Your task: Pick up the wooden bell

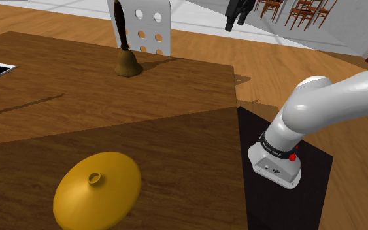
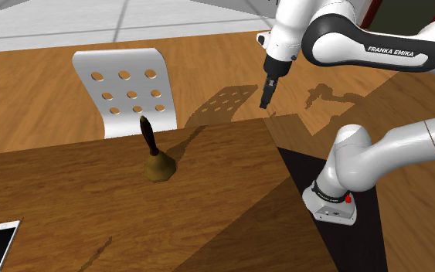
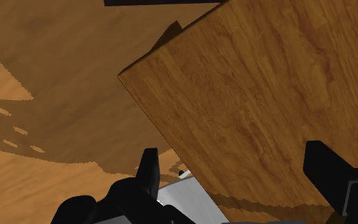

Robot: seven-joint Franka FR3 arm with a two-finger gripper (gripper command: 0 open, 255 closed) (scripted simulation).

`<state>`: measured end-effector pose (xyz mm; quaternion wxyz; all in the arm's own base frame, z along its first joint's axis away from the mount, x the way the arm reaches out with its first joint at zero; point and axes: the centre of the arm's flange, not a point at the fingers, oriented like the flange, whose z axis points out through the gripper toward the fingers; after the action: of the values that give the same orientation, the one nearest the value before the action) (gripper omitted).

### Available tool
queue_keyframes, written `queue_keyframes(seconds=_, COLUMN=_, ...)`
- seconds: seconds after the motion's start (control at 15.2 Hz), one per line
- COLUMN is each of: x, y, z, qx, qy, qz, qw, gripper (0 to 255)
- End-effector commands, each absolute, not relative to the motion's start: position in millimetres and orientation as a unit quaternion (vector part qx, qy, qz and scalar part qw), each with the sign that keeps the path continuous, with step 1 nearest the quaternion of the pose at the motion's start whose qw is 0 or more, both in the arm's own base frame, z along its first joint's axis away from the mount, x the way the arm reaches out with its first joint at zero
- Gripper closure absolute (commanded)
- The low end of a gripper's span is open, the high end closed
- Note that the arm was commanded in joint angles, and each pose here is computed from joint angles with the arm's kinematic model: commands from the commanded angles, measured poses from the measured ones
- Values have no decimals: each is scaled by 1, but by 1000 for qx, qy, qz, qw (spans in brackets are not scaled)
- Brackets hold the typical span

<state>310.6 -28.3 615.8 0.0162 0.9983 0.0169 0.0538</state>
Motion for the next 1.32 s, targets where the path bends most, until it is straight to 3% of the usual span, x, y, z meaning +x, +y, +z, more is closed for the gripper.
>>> queue_keyframes(seconds=0.0, x=311, y=-28, z=616, qx=998, qy=17, qz=54, qw=16, gripper=0)
queue_keyframes(seconds=1.25, x=474, y=27, z=526, qx=923, qy=260, qz=233, qw=-163, gripper=0)
